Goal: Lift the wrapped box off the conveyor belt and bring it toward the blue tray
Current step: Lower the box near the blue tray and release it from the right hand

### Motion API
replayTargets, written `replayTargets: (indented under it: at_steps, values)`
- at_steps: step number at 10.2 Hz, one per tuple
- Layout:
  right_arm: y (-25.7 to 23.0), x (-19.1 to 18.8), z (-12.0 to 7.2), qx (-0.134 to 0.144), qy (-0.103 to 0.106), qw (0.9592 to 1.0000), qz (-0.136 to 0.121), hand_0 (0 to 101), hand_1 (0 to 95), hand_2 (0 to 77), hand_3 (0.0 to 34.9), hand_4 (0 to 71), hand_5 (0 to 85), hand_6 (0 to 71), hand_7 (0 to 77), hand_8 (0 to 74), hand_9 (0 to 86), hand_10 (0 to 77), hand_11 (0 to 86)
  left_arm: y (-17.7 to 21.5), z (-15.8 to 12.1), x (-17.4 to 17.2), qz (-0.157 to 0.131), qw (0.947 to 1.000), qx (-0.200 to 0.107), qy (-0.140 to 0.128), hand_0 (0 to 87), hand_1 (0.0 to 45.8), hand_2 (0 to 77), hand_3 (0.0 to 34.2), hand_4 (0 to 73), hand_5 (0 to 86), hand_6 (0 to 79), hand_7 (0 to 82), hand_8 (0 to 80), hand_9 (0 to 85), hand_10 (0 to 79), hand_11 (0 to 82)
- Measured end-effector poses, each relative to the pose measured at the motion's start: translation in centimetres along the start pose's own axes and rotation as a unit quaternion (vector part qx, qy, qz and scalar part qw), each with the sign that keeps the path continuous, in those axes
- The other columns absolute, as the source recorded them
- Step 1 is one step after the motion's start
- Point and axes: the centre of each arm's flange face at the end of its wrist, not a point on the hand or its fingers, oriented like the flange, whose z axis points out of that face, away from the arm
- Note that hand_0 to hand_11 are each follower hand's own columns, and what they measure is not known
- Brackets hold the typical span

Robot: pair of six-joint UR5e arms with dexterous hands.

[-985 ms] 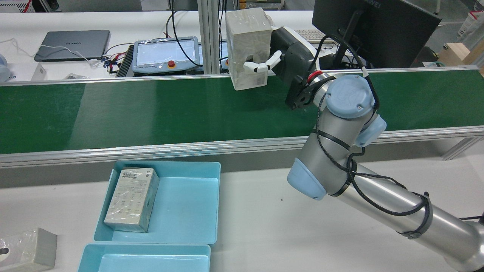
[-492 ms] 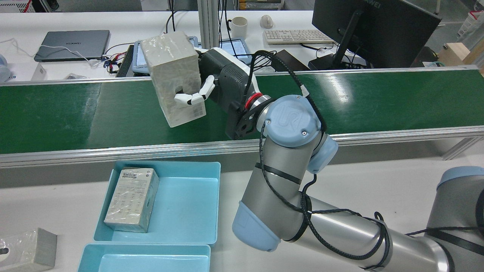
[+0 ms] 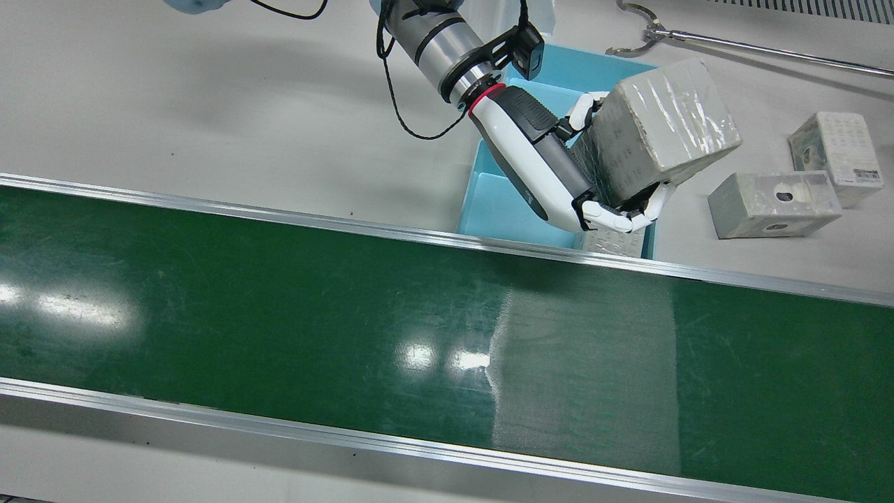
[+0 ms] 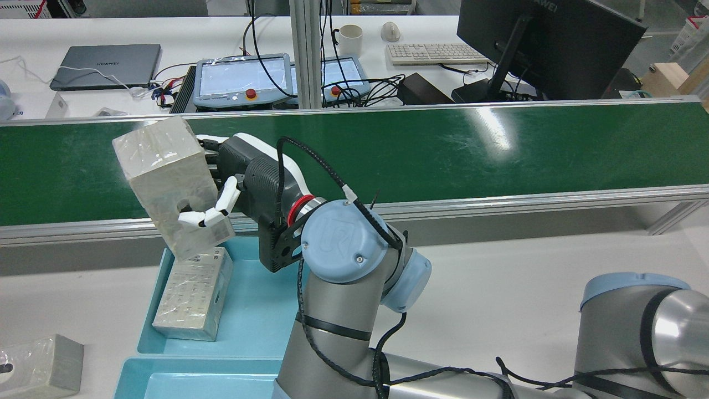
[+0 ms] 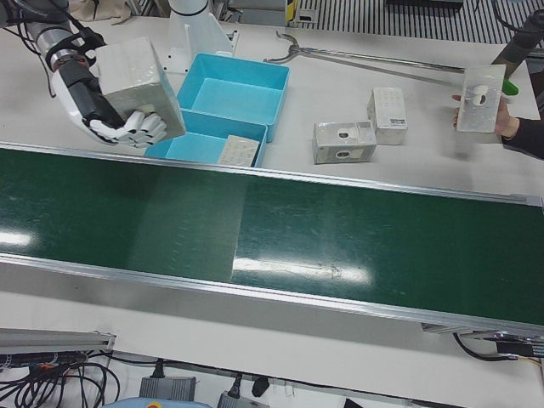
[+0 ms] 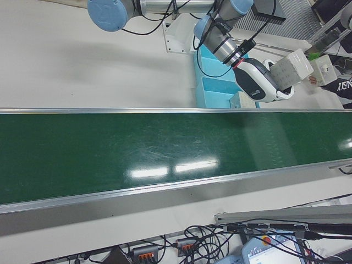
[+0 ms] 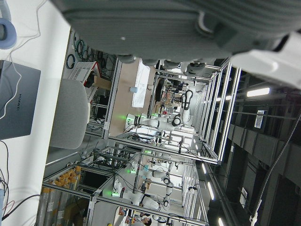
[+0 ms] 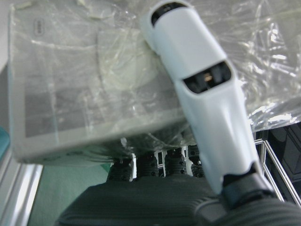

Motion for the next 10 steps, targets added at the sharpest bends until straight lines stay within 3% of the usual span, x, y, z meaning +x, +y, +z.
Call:
replayTargets:
  at_steps: [2,7,8,9,10]
  values:
    - [0.4,2.9,0.7,0.005,0.02,0.9997,0.008,53,2.2,48.5,0.1,24.0,50.7,40.4,28.4,50.7,28.4,32.7,37.1,0.0,0.0,0.0,0.0,1.0,0.0,0.0,0.0,0.0,1.1,0.0,0.0,1.1,0.5,0.5,0.5,0.5,0.5,0.5]
    - [-0.9,7.5,0.2,0.019,0.063,0.9966,0.049,53,2.2,48.5,0.1,24.0,51.8,40.4,28.4,50.7,28.4,32.7,37.1,0.0,0.0,0.0,0.0,1.0,0.0,0.0,0.0,0.0,1.1,0.0,0.0,1.1,0.5,0.5,0.5,0.5,0.0,0.5]
    - [-0.8,7.7,0.2,0.018,0.069,0.9957,0.06,54,2.2,48.5,0.7,14.7,46.4,40.9,27.8,49.1,27.8,32.7,37.1,0.0,0.0,0.0,0.0,1.0,0.0,0.0,0.0,0.0,0.5,0.0,0.0,1.1,0.5,0.5,0.5,0.5,0.5,0.5]
    - [-0.5,7.8,0.2,0.016,0.073,0.9947,0.07,53,2.2,48.5,0.0,13.1,34.4,36.5,26.7,42.0,24.0,28.4,36.0,0.0,0.0,0.0,0.0,1.0,0.0,0.0,0.0,0.0,1.1,0.0,0.0,1.1,0.5,0.5,0.5,0.5,0.5,0.5]
    - [-0.2,7.9,0.2,0.013,0.081,0.9936,0.078,55,2.2,48.5,0.0,12.0,20.7,30.5,20.7,31.6,13.6,18.5,27.8,0.0,0.0,0.0,0.0,1.0,0.0,0.0,0.0,0.0,1.1,0.0,0.0,1.1,0.5,0.5,0.5,0.5,0.5,0.5]
